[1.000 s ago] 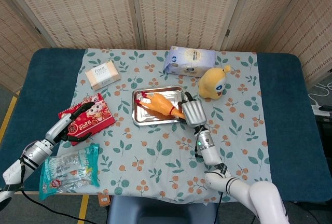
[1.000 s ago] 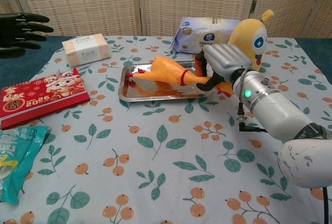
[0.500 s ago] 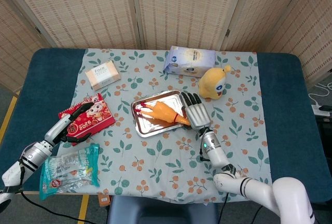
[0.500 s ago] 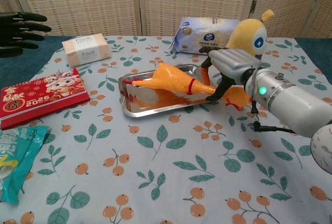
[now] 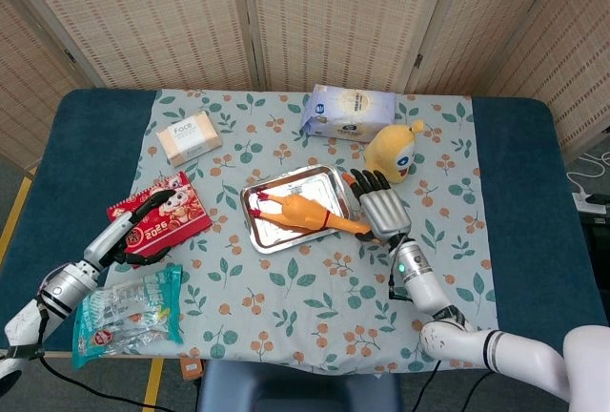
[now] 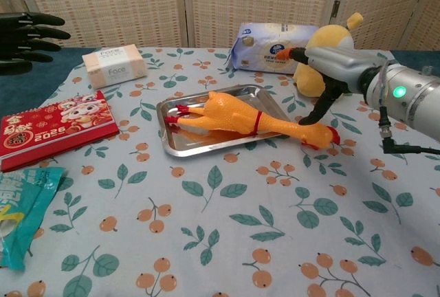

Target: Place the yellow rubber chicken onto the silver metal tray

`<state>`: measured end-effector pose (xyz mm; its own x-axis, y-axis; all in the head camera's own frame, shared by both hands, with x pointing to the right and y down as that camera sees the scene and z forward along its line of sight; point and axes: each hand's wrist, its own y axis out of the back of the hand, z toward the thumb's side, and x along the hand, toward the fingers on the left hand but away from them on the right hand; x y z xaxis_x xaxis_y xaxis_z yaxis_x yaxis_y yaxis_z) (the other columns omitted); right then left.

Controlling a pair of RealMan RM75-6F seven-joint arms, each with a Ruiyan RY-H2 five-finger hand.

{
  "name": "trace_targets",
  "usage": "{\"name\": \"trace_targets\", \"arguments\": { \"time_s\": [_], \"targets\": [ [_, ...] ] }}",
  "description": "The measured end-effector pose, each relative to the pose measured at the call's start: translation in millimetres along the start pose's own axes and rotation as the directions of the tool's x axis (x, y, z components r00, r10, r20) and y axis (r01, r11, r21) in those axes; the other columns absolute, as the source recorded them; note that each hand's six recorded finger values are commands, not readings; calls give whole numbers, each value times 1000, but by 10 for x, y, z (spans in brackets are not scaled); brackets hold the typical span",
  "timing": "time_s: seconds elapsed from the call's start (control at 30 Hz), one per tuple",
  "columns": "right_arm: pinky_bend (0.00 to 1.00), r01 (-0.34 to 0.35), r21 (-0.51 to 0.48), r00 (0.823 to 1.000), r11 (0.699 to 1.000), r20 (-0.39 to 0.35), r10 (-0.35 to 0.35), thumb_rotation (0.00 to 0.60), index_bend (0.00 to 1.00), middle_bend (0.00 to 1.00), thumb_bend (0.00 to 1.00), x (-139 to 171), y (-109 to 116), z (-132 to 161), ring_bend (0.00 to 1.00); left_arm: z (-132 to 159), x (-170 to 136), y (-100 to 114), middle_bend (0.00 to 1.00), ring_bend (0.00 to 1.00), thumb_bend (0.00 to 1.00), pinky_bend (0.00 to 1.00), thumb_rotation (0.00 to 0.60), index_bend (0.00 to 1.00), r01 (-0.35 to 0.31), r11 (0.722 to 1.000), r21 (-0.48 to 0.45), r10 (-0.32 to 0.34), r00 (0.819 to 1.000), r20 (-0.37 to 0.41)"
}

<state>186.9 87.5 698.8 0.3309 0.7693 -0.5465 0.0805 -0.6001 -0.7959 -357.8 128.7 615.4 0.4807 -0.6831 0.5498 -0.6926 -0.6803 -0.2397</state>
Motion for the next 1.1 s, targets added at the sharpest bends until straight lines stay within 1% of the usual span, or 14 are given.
{"name": "trace_targets", "arguments": {
  "time_s": [0.1,0.2,0.3,0.43,0.53,0.63,0.67,0.73,0.77,0.83,0.87,0.9,0.97,1.1],
  "targets": [
    [0,8,-37,1000,999,-20,-9,600,0,0,0,192,137,-29,0,-11,-81,18,0,0,344,0,600,0,-2,999,52,2,1000,-9],
    [0,41,-52,998,998,-36,-43,600,0,0,0,484,297,-93,0,-73,-217,36,0,0,347,0,600,0,5,992,129,0,999,-40],
    [0,96,-15,995,995,-22,-97,600,0,0,0,844,419,-258,0,-176,-407,58,0,0,356,0,600,0,9,976,216,9,996,-85],
    [0,142,89,987,986,62,-147,600,0,0,0,1479,480,-570,0,-310,-686,89,0,0,376,0,600,0,-9,938,347,57,990,-130],
    [0,149,157,973,976,155,-173,600,0,0,0,1952,474,-783,0,-401,-909,116,0,0,376,0,600,0,-55,882,469,133,982,-135],
    [0,148,180,954,972,232,-188,600,0,0,0,2376,450,-929,0,-467,-1165,119,0,0,377,0,600,0,-126,793,596,237,965,-111],
    [0,149,182,951,972,243,-191,600,0,0,0,2461,446,-948,0,-485,-1268,113,0,0,376,0,600,0,-158,755,636,281,955,-96],
    [0,159,177,942,971,267,-203,600,0,0,0,2603,440,-1011,0,-509,-1423,92,0,0,376,0,600,0,-210,706,677,344,936,-68],
    [0,163,172,937,971,280,-207,600,0,0,0,2659,432,-1052,0,-524,-1534,67,0,0,376,0,600,0,-243,678,694,383,922,-51],
    [0,175,167,923,970,316,-221,600,0,0,0,2817,418,-1187,0,-514,-1705,33,0,0,377,0,600,0,-290,640,711,432,901,-22],
    [0,184,166,917,969,326,-230,600,0,0,0,2878,421,-1243,0,-496,-1799,19,0,0,377,0,600,0,-315,615,723,457,889,-1],
    [0,192,163,913,968,332,-237,600,0,0,0,2930,426,-1293,0,-489,-1856,5,0,0,378,0,600,0,-327,596,733,470,883,12],
    [0,214,150,905,965,342,-254,600,0,0,0,3038,447,-1377,0,-491,-1928,-20,0,0,377,0,600,0,-335,568,752,483,875,25],
    [0,243,147,898,959,338,-280,600,0,0,0,3155,498,-1412,0,-498,-1929,-49,0,0,377,0,600,0,-334,571,750,480,877,25]
  ]
}}
